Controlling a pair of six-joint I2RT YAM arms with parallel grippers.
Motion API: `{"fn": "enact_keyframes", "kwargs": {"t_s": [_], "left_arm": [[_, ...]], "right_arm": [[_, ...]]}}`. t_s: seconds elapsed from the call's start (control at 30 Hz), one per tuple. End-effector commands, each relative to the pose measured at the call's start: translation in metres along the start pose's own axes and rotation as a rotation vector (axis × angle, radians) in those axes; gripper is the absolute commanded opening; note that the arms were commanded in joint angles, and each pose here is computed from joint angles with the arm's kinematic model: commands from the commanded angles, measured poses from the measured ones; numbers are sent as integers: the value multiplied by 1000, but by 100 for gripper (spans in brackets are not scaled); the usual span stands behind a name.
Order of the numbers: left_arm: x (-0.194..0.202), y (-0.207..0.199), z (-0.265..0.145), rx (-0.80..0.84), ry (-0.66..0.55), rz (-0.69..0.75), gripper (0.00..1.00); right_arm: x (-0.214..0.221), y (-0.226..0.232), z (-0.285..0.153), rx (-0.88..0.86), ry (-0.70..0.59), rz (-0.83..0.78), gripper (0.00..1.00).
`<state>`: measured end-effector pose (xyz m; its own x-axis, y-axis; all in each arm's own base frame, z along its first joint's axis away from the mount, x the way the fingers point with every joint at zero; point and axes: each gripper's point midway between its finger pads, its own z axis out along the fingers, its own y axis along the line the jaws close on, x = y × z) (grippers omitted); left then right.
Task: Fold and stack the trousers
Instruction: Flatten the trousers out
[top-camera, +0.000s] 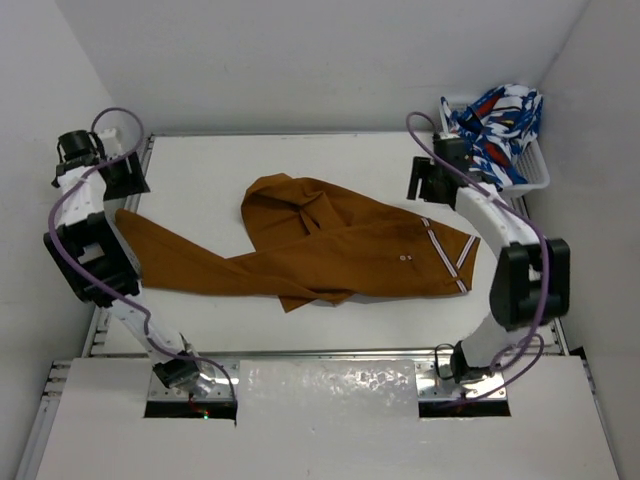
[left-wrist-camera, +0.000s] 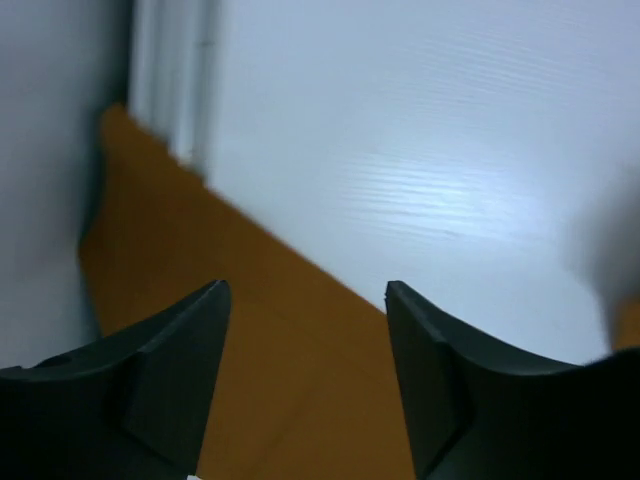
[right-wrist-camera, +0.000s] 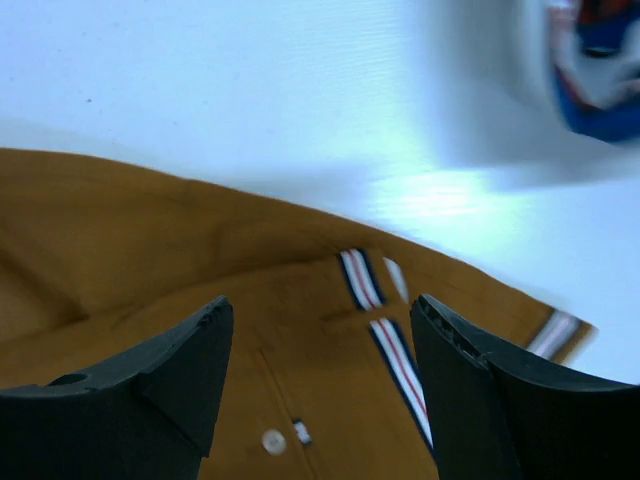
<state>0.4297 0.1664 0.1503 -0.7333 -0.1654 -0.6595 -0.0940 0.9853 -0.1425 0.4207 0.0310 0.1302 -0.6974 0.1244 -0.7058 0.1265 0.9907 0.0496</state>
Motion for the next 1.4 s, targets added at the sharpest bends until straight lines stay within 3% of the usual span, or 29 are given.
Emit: {"fn": "enact_keyframes", "kwargs": {"t_s": [0.0,0.07,0.17,0.33,0.43,0.63,0.73,0.87,0.97,1.0,1.1,1.13,1.17,1.27,1.37], "left_arm": [[-6,54,24,-266,8,-138,63],[-4,74,44,-326,43,-173,74],[11,106,62,-391,111,-242,79],[43,133,80,-447,190,-272,80],[61,133,94,-436,238,-277,85],[97,132,117,-410,301,-276,83],[107,126,135,-360,299,-285,73],[112,100,148,-213,302,-309,48],[125,90,142,-181,338,-331,11],[130,87,138,-177,342,-333,0],[128,85,134,-163,303,-281,0],[126,86,134,-156,296,-240,0],[123,88,134,-155,288,-217,0],[95,89,126,-125,235,-146,0],[28,87,101,-116,90,-92,0]], "right_arm": [[18,13,33,17,123,40,71],[14,11,42,67,157,48,73],[26,-1,60,171,237,39,76],[47,-13,65,256,329,22,80],[65,-14,64,263,370,29,81],[100,-2,75,215,464,72,78],[112,7,77,180,505,116,74],[117,9,70,173,512,155,59],[119,6,65,187,502,164,48],[113,6,63,184,477,169,38],[103,3,62,189,426,172,20],[98,2,62,186,408,155,7],[84,4,62,173,373,145,2],[21,14,56,108,220,86,0],[-57,27,28,30,13,56,0]]}}
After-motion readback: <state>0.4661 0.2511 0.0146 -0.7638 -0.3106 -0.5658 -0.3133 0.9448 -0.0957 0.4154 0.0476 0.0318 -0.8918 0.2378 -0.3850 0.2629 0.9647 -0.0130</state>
